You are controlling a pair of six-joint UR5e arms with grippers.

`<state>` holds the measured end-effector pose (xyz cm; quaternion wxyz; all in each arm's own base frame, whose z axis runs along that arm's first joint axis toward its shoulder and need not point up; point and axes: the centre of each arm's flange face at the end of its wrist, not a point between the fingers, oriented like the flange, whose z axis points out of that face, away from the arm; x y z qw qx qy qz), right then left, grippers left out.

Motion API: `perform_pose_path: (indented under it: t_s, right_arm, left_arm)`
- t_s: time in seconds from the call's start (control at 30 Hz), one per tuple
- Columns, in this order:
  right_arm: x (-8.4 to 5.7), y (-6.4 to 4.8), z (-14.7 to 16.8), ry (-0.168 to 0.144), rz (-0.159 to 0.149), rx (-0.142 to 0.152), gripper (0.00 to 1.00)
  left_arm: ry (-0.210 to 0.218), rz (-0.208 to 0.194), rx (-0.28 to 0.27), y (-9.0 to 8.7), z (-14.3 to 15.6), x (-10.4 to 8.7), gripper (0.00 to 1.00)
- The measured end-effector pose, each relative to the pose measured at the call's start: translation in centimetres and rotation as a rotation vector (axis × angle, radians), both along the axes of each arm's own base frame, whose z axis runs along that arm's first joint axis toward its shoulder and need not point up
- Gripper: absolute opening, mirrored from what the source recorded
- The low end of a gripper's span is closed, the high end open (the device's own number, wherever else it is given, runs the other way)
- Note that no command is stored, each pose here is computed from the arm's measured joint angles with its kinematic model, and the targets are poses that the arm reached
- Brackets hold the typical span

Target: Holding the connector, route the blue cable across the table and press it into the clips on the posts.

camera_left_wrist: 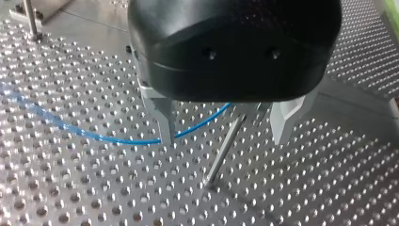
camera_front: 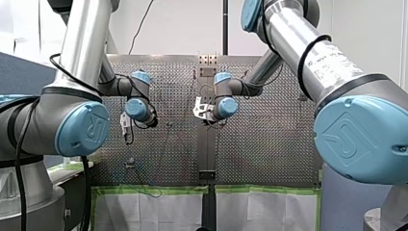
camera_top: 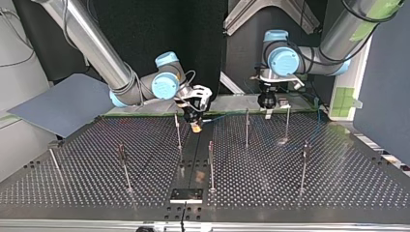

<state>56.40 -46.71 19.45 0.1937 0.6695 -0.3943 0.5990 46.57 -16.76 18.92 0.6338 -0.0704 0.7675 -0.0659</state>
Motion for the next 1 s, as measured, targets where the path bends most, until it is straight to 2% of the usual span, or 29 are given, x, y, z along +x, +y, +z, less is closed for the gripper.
perform_pose_path:
  t_s: [0.27, 0.4, 0.57, 0.7, 0.9, 1.0]
  right_arm:
    - [0.0, 0.0, 0.0, 0.000, 0.000, 0.001, 0.00]
    - [-0.1, -0.1, 0.0, 0.000, -0.002, 0.001, 0.00]
    - [-0.1, -0.2, 0.0, 0.000, -0.004, -0.001, 0.00]
    - [-0.1, -0.2, 0.0, -0.001, -0.005, -0.001, 0.00]
    - [-0.1, -0.2, 0.0, -0.003, -0.005, -0.001, 0.00]
    - [-0.1, -0.2, 0.0, -0.003, -0.005, 0.000, 0.00]
  left_arm:
    - [0.030, -0.046, 0.012, -1.9, -0.7, -3.2, 0.99]
    - [0.013, -0.074, -0.012, -3.3, -0.8, -4.0, 0.99]
    - [-0.026, -0.098, -0.055, -5.2, -0.6, -4.2, 0.99]
    - [-0.051, -0.134, -0.077, -7.1, 0.0, -4.1, 0.99]
    - [-0.052, -0.188, -0.084, -9.8, 0.5, -4.0, 0.99]
    - [-0.048, -0.191, -0.082, -10.5, 0.2, -3.4, 0.99]
